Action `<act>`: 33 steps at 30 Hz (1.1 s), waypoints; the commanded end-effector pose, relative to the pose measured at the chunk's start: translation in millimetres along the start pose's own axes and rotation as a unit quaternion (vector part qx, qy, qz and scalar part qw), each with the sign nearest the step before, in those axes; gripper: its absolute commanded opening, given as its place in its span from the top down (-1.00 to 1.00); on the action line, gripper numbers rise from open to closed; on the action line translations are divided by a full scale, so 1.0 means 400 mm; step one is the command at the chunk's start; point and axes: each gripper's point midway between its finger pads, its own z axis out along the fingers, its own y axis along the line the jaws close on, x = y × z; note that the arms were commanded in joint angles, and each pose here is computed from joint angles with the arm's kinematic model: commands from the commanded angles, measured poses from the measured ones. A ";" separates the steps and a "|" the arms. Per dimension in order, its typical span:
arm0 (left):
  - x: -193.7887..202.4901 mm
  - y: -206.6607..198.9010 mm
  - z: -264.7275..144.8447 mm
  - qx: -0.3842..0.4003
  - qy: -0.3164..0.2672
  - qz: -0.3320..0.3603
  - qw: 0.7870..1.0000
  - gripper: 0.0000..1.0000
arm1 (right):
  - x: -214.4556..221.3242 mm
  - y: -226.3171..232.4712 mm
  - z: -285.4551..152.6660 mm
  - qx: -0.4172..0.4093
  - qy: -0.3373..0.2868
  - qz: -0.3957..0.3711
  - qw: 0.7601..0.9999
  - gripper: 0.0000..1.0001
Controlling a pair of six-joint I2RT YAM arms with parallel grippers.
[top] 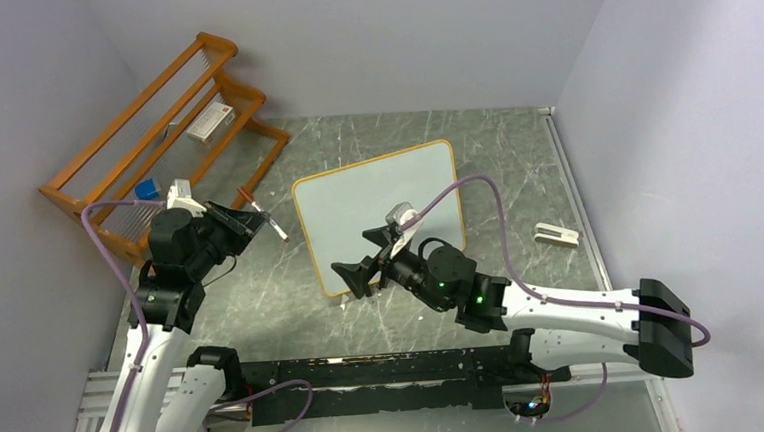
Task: Write a sentence on the whiteboard
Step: Open the whiteboard marker at the center of the board.
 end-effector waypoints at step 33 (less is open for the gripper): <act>0.079 -0.184 -0.044 0.166 0.073 -0.139 0.974 0.90 | -0.101 0.089 0.259 -0.007 -0.115 -0.005 0.993 -0.04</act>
